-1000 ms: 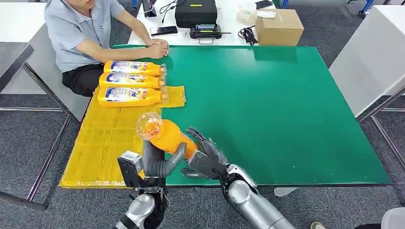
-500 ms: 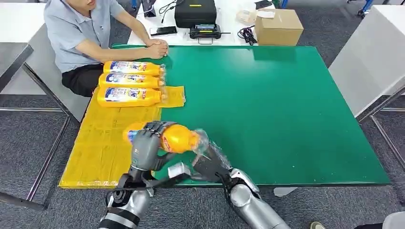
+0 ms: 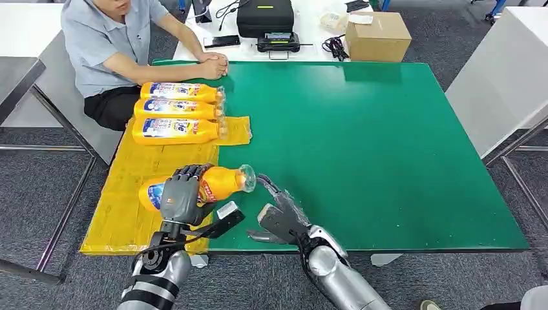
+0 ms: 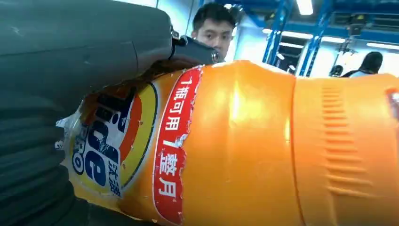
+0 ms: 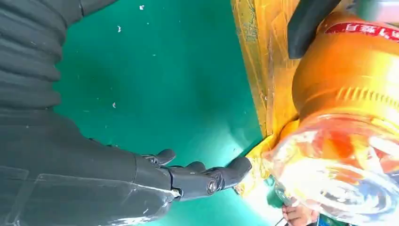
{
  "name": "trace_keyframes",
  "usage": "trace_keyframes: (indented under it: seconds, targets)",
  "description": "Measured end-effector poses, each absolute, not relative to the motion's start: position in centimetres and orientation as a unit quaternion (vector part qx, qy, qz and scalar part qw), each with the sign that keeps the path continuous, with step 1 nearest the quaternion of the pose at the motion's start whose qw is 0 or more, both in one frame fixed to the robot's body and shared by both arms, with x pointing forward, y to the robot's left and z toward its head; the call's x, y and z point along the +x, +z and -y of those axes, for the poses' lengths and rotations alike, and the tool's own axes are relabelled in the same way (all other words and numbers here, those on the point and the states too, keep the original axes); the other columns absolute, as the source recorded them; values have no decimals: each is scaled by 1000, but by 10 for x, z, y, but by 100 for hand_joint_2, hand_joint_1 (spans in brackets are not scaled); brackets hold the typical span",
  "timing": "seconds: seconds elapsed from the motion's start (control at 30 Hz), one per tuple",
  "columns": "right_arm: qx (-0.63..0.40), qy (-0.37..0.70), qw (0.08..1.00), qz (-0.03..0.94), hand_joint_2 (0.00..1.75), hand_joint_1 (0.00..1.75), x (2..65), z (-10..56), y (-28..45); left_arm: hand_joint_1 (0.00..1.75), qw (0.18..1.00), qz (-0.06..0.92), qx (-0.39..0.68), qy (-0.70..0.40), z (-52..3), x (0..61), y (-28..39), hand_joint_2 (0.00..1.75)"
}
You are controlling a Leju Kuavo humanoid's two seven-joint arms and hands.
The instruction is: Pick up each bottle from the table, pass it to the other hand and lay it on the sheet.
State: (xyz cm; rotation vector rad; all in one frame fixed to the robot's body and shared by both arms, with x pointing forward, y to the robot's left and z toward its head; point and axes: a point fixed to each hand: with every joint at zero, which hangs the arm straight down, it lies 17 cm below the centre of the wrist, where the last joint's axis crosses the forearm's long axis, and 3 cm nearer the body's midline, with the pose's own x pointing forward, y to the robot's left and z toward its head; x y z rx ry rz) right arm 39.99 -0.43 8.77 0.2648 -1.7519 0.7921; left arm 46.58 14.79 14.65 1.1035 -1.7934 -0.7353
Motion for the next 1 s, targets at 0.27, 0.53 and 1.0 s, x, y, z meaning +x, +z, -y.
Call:
trace_keyframes:
  seconds: [0.27, 0.53, 1.0]
  targets:
    - [116, 334, 564, 746, 175, 0, 400, 2, 90, 175, 467, 660, 478, -342, -165, 487, 111, 175]
    - [112, 323, 564, 752, 175, 0, 404, 6, 96, 175, 478, 611, 493, -394, -180, 503, 78, 175]
    - [99, 288, 572, 762, 175, 0, 411, 21, 102, 0, 479, 579, 491, -441, -192, 509, 54, 175]
